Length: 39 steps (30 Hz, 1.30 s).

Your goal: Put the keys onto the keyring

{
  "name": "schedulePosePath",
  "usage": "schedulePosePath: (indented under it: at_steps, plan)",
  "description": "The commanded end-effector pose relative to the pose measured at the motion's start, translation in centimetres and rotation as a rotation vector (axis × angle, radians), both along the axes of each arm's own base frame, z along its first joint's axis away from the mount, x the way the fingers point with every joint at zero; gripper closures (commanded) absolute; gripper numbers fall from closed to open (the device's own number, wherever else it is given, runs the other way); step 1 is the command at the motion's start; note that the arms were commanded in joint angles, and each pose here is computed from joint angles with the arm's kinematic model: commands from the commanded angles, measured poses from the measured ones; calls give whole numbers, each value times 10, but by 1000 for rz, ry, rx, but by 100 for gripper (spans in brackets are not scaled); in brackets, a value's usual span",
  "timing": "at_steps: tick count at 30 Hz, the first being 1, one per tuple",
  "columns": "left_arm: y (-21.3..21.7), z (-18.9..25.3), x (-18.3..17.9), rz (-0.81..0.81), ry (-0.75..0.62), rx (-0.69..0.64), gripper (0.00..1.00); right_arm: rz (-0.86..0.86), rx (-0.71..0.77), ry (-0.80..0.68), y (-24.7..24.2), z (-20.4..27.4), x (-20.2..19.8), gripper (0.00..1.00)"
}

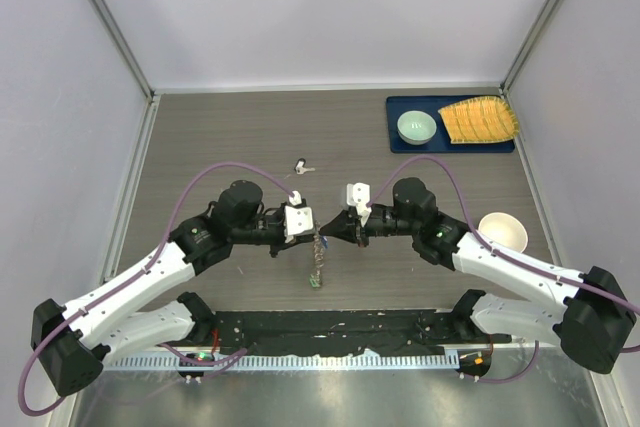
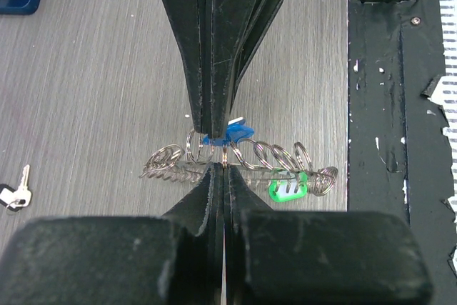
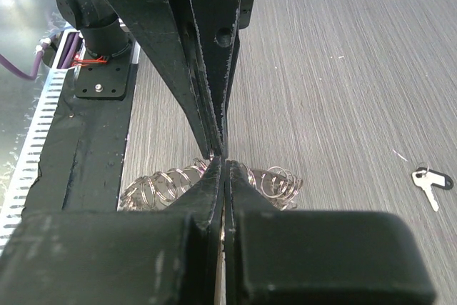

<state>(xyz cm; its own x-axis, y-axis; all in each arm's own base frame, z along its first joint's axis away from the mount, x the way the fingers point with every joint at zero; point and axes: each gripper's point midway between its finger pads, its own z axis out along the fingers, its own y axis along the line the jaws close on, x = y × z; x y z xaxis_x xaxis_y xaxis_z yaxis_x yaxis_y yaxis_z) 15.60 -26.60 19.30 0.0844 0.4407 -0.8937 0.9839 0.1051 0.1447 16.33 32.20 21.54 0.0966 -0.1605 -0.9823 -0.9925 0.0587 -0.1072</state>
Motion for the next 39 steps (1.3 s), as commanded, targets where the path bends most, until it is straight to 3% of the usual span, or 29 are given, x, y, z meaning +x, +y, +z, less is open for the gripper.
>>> schedulePosePath:
  at_steps: [1, 39]
  plan:
    - [-10, 24, 5, -7, -57, -83, 100, 25, 48, -36, 3, 17, -4, 99]
    - [-10, 26, 10, 31, -40, -91, 100, 22, 38, -46, -3, 18, -8, 99]
